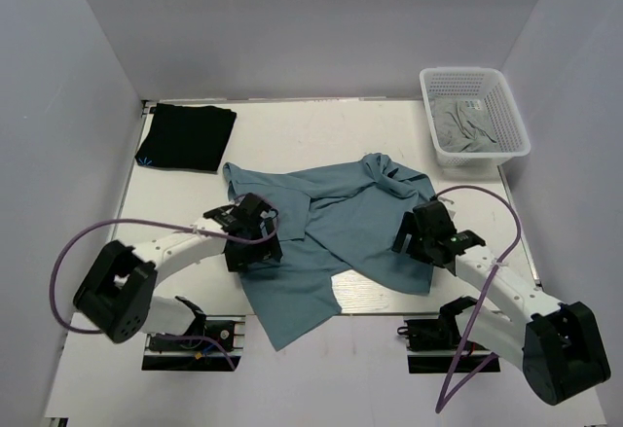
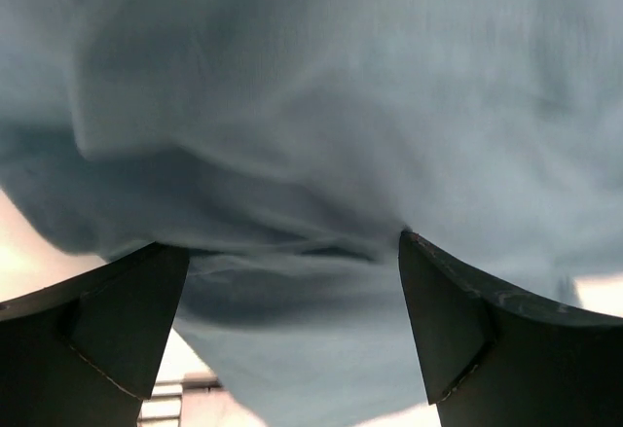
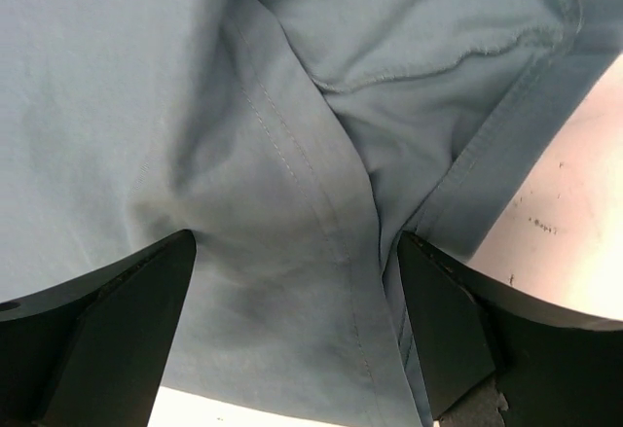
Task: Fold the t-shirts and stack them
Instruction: Flatten out the tshirt
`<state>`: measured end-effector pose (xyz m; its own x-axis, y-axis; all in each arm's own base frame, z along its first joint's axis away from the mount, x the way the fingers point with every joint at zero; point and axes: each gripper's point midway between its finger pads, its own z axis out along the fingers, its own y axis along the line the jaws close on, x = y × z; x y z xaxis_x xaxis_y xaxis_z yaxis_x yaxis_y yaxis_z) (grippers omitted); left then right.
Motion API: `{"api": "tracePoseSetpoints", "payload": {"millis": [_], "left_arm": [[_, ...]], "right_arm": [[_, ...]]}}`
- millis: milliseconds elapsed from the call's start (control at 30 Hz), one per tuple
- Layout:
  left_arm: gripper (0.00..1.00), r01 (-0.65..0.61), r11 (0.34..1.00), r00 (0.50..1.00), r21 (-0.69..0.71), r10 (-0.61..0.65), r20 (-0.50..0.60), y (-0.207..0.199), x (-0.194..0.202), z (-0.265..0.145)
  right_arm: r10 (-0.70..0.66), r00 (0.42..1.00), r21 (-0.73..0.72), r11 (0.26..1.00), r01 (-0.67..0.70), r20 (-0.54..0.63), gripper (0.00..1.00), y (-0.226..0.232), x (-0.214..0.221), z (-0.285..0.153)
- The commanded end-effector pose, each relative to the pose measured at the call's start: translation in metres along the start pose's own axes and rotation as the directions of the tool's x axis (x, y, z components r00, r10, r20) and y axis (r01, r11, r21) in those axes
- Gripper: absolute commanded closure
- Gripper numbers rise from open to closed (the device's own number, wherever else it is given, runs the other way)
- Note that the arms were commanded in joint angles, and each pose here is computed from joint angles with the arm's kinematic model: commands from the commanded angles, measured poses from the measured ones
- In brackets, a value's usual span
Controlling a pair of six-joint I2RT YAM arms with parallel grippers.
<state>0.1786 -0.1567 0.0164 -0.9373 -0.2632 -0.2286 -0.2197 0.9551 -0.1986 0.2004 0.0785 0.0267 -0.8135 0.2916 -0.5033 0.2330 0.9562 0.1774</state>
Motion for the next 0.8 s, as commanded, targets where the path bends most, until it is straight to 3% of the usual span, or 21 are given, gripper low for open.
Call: {"api": "tracePoseSetpoints", "payload": {"millis": [0,100,200,367,600,667,767], "left_arm": [[0.0,0.02,0.957,0.991,-0.289,0.019,0.129,0.048,-0.032,0.029],[0.0,0.035,0.923,0.986,-0.383,0.03,0.164,0.051,-0.053,0.034],[0.0,0.044,0.901,0.985,-0.431,0.033,0.169,0.05,-0.074,0.041],[0.0,0.08,0.91,0.974,-0.407,0.016,0.227,0.025,-0.11,0.038],[0.0,0.092,0.948,0.956,-0.306,0.001,0.293,0.01,-0.121,-0.001],[0.0,0.089,0.954,0.952,-0.287,0.004,0.307,0.011,-0.116,-0.009],[0.0,0.089,0.97,0.952,-0.227,-0.016,0.306,0.012,-0.105,-0.019]], "right_arm": [[0.002,0.995,-0.038,0.999,0.001,0.097,0.1,0.017,-0.035,-0.007],[-0.052,0.993,-0.055,0.997,0.058,0.107,0.16,0.023,-0.042,-0.012],[-0.139,0.981,-0.094,0.984,0.153,0.137,0.16,0.031,-0.05,-0.017],[-0.17,0.979,-0.143,0.972,0.185,0.112,0.16,0.04,-0.042,-0.014],[-0.227,0.972,-0.231,0.944,0.234,0.056,0.26,0.063,-0.026,0.0],[-0.227,0.972,-0.234,0.944,0.234,0.058,0.34,0.067,-0.026,0.002],[-0.217,0.973,-0.248,0.941,0.229,0.074,0.56,0.073,-0.03,0.003]]}}
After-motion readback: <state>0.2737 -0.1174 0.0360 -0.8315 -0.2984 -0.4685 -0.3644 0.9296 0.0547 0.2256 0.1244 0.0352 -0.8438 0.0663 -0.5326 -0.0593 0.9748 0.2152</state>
